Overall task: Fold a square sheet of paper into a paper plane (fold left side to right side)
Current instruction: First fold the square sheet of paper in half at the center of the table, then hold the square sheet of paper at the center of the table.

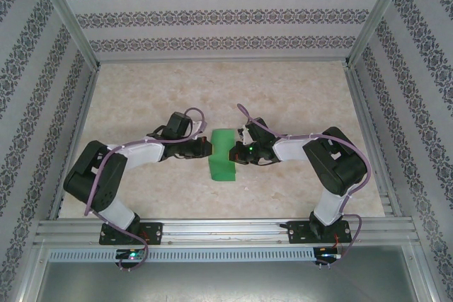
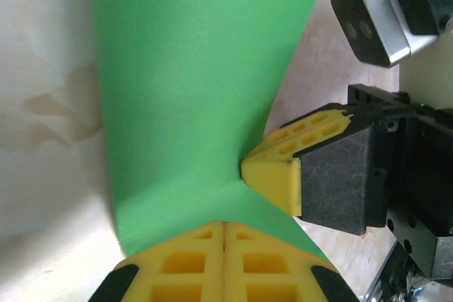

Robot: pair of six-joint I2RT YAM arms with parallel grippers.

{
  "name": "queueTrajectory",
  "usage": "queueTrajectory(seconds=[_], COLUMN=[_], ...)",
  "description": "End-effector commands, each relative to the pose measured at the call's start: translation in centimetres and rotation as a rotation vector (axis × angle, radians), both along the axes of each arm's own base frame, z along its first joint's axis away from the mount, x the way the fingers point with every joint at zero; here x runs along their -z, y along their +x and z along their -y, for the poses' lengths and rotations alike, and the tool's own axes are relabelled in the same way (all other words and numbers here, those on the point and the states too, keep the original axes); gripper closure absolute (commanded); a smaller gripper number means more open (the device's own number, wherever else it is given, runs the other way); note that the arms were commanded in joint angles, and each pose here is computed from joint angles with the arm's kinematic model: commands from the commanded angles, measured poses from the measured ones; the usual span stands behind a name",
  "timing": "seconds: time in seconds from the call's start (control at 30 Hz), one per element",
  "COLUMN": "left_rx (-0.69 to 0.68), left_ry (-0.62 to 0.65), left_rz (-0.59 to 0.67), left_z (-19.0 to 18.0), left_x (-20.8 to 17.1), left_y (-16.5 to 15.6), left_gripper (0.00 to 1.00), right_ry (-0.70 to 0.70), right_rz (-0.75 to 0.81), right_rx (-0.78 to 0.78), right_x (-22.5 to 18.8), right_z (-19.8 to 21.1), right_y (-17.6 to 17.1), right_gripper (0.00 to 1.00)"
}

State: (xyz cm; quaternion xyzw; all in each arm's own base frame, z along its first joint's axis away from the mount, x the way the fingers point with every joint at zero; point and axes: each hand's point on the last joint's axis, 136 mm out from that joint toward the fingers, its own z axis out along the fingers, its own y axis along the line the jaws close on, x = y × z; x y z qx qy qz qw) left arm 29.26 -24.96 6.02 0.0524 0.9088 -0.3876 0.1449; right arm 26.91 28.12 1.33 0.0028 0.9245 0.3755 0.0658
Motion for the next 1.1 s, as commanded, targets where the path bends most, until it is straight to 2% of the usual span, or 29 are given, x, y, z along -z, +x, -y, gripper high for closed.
queueTrajectory(seconds=[0.0, 0.17, 0.7, 1.07], left_rx=[0.047, 0.059, 0.043, 0.031], left_ry=[-0.031, -0.013, 0.1, 0.12], left_rz=[0.005, -0.03, -0.132, -0.158], left_z=[1.7, 2.2, 0.5, 0.1], left_x=[0.0, 1.4, 5.7, 6.7], left_y=[0.2, 0.2, -1.4, -1.7], left_gripper=[1.0, 1.0, 1.0, 1.0], right_ry=[-0.2, -0.198, -0.185, -0.032], right_rz=[-0.117, -0.116, -0.093, 0.057], right_rx=[0.027, 0.026, 0.016, -0.011], right_x=[4.8, 4.7, 4.2, -1.6], right_z=[3.7, 3.6, 3.3, 0.4], right_y=[-2.9, -2.8, -2.4, 0.3], right_gripper=[1.0, 1.0, 1.0, 1.0])
